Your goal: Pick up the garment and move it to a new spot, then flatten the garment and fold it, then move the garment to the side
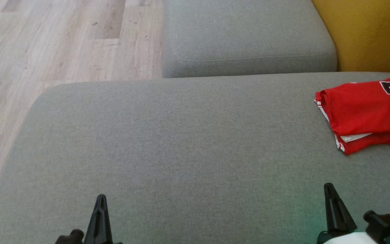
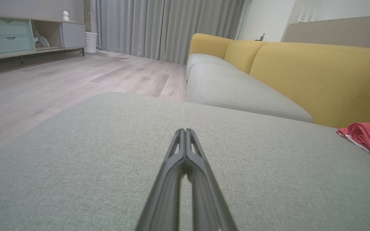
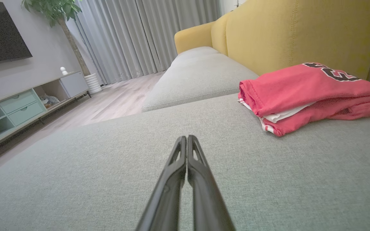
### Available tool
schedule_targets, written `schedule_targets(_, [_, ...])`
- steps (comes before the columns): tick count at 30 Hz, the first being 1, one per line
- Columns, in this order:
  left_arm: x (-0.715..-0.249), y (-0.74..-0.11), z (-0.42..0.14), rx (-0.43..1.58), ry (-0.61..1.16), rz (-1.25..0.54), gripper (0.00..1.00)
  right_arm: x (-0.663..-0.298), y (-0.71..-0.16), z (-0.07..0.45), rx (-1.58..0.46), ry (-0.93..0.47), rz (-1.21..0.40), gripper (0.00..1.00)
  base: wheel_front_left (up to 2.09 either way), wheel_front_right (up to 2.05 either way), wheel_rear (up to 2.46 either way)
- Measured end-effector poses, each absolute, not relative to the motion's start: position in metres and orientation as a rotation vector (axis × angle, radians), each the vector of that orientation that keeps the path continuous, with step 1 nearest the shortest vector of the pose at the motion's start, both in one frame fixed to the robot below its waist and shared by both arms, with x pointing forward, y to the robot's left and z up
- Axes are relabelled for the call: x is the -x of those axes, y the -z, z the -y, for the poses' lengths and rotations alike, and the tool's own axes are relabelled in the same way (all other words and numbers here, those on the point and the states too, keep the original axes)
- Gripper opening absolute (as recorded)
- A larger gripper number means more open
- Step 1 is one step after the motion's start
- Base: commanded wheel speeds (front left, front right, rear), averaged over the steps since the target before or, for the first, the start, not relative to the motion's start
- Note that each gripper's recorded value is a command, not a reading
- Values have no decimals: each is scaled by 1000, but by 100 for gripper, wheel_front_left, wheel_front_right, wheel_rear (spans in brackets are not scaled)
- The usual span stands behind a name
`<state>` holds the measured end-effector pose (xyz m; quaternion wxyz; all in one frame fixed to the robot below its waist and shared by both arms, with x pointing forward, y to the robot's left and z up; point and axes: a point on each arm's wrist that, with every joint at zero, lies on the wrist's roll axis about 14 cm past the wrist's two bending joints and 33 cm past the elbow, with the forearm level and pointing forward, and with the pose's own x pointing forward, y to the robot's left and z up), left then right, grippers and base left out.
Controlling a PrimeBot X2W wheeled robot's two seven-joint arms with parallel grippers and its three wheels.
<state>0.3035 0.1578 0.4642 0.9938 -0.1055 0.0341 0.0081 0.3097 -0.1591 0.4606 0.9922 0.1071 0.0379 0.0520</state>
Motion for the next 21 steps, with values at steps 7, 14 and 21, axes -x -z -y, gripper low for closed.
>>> schedule_targets(7, [-307,-462,-159,293,-26,-89,0,-311,-458,163,-295,-77,-95,0,0,0,0])
schedule_targets(14, [-308,-457,-166,375,-52,-113,0,-317,-460,167,-375,-55,-95,0,0,0,0])
schedule_targets(21, [-315,-457,-166,456,-57,-122,0,-321,-459,173,-456,-25,-101,0,0,0,0])
